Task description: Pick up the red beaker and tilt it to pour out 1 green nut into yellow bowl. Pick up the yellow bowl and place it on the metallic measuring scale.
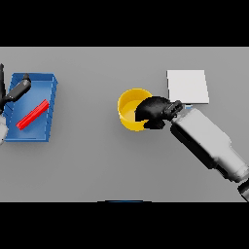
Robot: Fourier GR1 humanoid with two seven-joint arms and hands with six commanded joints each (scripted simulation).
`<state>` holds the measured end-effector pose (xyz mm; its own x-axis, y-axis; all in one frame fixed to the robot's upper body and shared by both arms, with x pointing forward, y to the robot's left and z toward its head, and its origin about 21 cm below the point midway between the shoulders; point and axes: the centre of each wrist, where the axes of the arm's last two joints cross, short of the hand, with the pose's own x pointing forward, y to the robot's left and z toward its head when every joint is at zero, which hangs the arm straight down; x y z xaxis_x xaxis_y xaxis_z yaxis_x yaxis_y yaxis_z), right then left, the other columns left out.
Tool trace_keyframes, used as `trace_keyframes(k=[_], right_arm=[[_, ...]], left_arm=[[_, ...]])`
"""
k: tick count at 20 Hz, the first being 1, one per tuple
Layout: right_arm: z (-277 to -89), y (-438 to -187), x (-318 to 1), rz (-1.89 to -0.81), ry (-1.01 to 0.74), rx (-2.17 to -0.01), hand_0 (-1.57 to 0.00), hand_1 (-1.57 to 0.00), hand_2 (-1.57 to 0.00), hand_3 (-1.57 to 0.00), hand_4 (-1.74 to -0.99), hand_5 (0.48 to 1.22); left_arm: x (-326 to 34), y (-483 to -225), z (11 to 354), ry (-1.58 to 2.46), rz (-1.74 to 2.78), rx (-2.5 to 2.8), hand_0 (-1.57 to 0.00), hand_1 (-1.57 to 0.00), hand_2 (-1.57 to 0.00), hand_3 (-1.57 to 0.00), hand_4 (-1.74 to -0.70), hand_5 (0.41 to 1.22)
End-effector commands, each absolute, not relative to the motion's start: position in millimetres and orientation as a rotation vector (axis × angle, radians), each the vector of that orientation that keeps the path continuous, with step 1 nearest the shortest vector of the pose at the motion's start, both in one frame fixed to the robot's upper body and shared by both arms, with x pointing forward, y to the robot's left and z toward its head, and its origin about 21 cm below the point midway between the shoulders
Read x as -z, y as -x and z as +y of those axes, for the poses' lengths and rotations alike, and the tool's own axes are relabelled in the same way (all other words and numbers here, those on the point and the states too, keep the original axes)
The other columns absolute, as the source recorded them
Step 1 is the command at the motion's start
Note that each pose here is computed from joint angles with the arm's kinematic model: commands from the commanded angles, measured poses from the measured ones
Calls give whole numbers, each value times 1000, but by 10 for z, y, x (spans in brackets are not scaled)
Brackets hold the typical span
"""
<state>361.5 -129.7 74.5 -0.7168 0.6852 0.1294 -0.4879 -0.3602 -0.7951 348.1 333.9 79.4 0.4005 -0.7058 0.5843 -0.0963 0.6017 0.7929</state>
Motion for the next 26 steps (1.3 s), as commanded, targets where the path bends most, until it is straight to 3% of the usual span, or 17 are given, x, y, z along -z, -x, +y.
trace_keyframes(k=[1,8,10,12,20,26], right_arm=[[-1286,-3624,-860,-1137,305,-2105,-1555,-1554,-1386,-1286,-1735,1217],[-1491,-3641,-1198,-1190,422,-2041,-1568,-1568,-1436,-1266,-1740,1220],[-1606,-3665,-1225,-1205,425,-2017,-1569,-1569,-1439,-1376,-1740,1220],[-1656,-3707,-1265,-1194,476,-1964,-1570,-1570,-1472,-1309,-1740,1220],[-2260,-3998,-1415,-1200,649,-1807,-1571,-1571,-1527,-1192,-1741,1221],[-2617,-4171,-1196,-1145,712,-1700,-1571,-1571,-1478,-1230,-1741,1221]], left_arm=[[-783,-3480,3310,-859,-1110,460,1,1,1,1,-733,692],[-802,-3481,3341,-870,-1125,454,1,1,1,1,-736,697],[-845,-3495,3350,-867,-1132,450,1,1,1,1,-746,697],[-822,-3506,3331,-871,-1110,449,1,1,1,1,-741,702],[-865,-3459,3326,-867,-1122,446,1,1,1,1,-738,703],[-844,-3446,3370,-869,-1110,449,1,1,1,1,-725,685]])
